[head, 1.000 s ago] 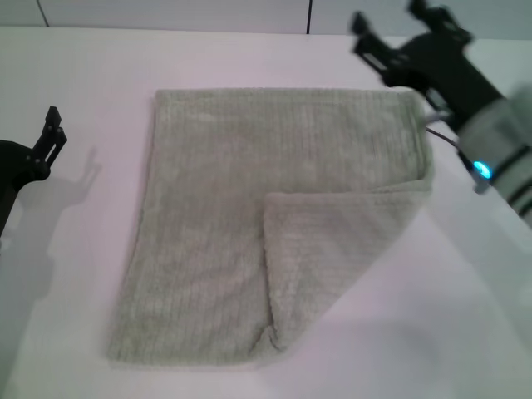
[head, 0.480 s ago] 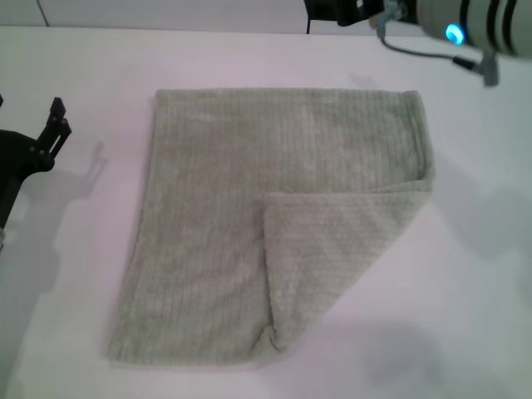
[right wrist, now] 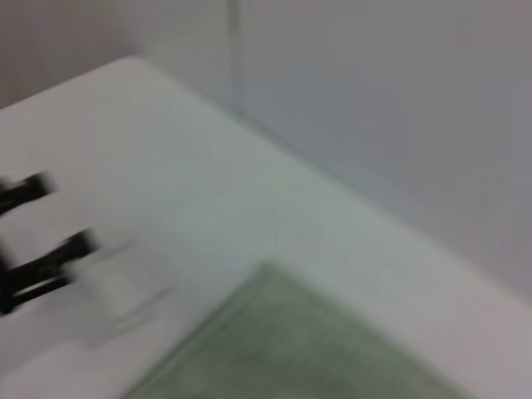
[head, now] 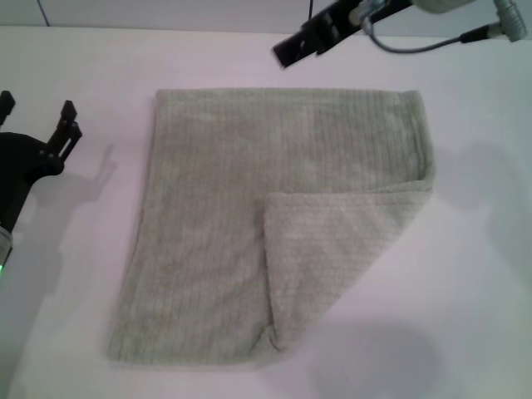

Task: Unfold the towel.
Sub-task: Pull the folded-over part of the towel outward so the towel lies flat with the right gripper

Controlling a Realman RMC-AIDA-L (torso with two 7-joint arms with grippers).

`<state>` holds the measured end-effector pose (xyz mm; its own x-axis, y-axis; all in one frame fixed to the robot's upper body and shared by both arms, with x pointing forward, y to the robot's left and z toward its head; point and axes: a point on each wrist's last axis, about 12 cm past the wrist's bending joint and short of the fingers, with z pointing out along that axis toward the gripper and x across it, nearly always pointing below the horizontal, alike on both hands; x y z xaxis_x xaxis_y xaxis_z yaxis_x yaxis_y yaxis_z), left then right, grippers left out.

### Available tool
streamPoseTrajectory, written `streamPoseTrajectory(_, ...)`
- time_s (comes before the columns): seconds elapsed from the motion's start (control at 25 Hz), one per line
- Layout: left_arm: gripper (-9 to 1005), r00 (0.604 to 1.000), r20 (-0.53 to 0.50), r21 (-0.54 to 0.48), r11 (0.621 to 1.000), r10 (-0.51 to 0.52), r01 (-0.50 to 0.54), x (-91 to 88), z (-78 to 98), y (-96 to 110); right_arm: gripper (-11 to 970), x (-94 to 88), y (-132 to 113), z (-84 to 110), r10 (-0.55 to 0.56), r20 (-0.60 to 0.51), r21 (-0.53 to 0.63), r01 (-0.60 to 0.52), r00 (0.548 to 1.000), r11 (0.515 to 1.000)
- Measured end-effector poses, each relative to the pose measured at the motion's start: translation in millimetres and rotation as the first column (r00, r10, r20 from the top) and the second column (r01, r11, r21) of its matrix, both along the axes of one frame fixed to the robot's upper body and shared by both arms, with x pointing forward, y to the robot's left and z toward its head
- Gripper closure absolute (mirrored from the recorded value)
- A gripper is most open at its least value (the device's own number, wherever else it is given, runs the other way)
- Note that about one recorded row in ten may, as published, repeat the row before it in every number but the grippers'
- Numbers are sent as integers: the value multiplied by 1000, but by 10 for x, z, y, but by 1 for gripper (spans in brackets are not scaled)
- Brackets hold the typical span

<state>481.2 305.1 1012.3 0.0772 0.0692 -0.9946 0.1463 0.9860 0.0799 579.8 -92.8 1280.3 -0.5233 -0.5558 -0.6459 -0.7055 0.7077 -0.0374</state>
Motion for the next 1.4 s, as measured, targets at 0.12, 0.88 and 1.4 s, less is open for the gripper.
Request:
streamPoseTrajectory(0.12, 156, 1000, -7, -48, 999, -20, 20, -12, 2, -14, 128, -37, 35, -15, 41, -98, 61, -35, 994, 998)
streamPoseTrajectory(0.88, 376, 939, -317, -154, 984, -132, 87, 509, 312, -23, 128, -82, -79, 20, 15, -139, 119, 2, 990, 993)
streamPoseTrajectory(1.4, 953, 950, -275, 194, 976, 151, -99, 857, 552, -11, 128, -60, -124, -42, 18, -148, 109, -2, 989, 994)
